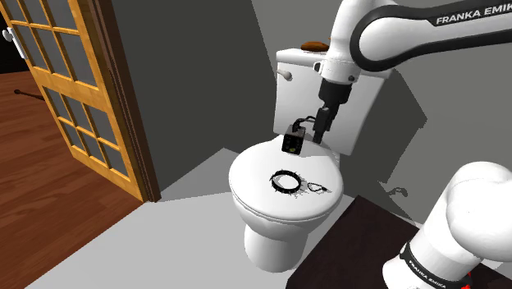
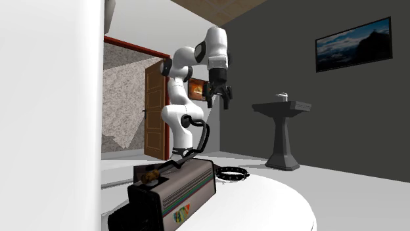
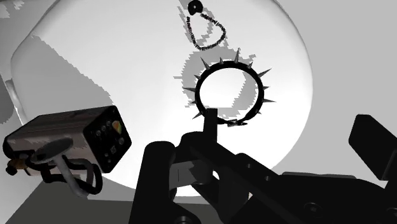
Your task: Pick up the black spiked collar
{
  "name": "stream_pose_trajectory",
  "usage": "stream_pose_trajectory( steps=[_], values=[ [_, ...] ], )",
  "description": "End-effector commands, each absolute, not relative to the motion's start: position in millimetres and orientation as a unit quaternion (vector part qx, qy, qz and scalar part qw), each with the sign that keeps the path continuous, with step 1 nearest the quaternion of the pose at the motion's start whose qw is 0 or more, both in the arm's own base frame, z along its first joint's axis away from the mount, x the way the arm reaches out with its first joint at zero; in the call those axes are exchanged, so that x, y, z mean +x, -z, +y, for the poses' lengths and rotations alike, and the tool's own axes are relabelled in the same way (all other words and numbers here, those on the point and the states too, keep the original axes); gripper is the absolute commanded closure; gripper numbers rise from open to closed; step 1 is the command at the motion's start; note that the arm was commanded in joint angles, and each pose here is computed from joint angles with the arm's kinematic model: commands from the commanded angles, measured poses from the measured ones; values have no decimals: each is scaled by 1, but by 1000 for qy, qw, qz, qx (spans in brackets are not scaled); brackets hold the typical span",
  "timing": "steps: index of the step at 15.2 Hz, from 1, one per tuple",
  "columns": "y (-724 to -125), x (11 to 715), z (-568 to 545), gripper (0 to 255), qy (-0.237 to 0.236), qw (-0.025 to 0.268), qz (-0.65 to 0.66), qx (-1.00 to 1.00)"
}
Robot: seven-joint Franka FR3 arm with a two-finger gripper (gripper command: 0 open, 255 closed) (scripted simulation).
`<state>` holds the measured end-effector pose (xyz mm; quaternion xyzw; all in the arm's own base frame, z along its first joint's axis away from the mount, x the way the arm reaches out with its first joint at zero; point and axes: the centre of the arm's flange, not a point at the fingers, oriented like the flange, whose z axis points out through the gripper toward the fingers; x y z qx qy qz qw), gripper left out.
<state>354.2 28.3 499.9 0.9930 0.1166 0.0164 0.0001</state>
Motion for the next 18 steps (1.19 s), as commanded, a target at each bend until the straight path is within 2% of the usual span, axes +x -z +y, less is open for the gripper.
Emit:
stream_pose_trajectory(
  steps=[1,15,18],
  values=[
    [-477,366,33,0,-13,-2,124,992],
    [-309,440,74,0,20,-15,171,985],
    [-297,440,74,0,21,-15,171,985]
  ],
)
